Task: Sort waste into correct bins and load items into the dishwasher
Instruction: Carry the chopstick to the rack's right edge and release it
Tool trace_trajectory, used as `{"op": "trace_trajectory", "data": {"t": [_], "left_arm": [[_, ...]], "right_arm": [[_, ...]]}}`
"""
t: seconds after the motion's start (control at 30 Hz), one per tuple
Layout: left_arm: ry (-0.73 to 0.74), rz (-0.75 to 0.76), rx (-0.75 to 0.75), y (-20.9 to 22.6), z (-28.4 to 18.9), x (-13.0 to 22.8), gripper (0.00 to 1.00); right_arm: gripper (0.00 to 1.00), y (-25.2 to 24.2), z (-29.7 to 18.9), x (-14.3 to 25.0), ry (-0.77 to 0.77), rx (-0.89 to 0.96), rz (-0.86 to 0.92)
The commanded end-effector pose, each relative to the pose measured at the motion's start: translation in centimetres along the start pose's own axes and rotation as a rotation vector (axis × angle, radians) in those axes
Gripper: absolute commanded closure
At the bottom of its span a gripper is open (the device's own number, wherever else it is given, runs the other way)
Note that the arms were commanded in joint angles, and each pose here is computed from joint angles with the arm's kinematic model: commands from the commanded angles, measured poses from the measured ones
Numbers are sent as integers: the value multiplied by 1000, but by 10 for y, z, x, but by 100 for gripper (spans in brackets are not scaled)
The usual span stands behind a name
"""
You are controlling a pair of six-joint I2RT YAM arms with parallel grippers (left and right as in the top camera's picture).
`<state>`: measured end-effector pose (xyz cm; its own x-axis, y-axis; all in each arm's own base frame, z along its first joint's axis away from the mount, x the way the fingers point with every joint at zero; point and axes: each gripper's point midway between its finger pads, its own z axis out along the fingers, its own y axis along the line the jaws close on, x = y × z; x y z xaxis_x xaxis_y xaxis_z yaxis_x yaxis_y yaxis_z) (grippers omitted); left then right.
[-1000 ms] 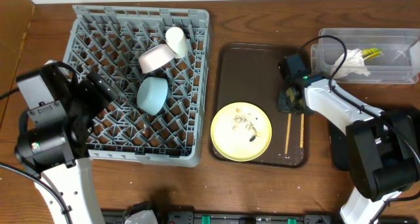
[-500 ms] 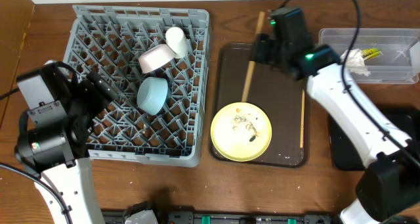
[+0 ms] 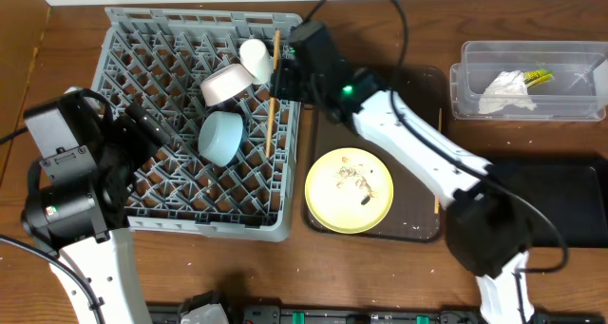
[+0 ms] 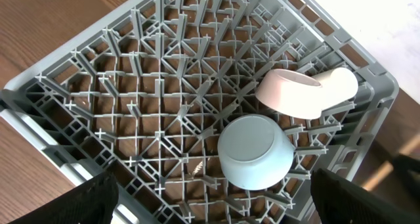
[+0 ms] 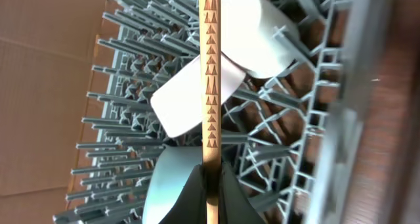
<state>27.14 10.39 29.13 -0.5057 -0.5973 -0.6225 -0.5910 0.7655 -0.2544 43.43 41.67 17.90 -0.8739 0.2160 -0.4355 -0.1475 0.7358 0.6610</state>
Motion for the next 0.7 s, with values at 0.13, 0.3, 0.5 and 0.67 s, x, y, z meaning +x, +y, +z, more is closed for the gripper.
{"op": "trace_trajectory", "data": {"t": [0.13,0.3,0.5,0.67], "left_arm": [[-3,-16,1,0,-1,-1,5],[-3,-17,1,1,-1,-1,5],[-3,-16,1,0,-1,-1,5],[-3,-16,1,0,-1,-1,5]], "right_arm": [[99,-17,13,-2,-31,90,42],[70,-22,12,1,-12,108,4],[43,-20,11,2,-5,99,-17],[41,-30,-17,-17,-7,144,-34]]}}
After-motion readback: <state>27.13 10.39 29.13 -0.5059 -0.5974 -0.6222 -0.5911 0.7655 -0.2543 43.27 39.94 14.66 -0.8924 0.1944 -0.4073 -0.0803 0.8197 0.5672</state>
